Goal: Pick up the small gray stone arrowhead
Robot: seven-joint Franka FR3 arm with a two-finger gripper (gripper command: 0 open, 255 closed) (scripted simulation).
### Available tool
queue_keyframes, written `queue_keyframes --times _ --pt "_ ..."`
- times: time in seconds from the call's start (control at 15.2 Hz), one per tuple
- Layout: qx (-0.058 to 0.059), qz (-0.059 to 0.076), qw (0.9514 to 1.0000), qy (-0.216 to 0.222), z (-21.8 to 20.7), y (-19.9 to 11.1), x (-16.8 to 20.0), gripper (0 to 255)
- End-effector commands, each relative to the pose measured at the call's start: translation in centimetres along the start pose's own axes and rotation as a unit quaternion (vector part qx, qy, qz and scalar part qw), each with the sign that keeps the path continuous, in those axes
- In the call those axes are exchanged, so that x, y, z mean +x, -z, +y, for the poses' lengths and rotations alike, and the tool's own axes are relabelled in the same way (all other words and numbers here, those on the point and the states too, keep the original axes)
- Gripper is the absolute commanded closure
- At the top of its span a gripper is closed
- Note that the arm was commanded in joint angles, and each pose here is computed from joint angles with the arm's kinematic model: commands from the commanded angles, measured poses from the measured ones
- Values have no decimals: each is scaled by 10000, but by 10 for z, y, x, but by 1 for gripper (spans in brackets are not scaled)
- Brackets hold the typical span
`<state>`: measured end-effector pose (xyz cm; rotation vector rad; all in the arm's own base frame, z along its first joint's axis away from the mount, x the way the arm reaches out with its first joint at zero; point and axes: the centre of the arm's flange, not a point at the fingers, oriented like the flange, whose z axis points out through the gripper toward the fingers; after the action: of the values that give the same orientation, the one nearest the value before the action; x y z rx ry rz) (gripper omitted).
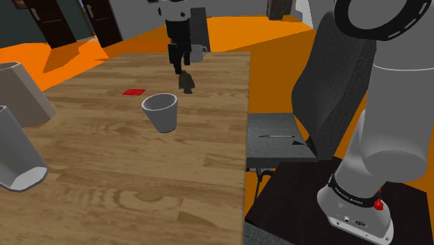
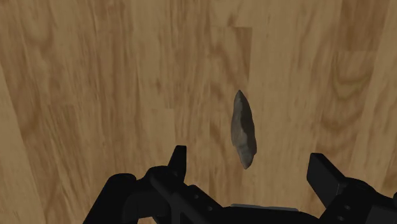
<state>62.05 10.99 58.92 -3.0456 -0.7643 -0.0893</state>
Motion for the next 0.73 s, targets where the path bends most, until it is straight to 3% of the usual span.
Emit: queue_keyframes --times 0.0,0.46,0.53,0.66 --pt "-1 2 10000 30 -2 -8 3 0" --pt "-1 2 10000 30 -2 -37 2 0" --pt "-1 2 10000 30 -2 -36 2 255" --pt "-1 2 10000 30 -2 -36 2 255"
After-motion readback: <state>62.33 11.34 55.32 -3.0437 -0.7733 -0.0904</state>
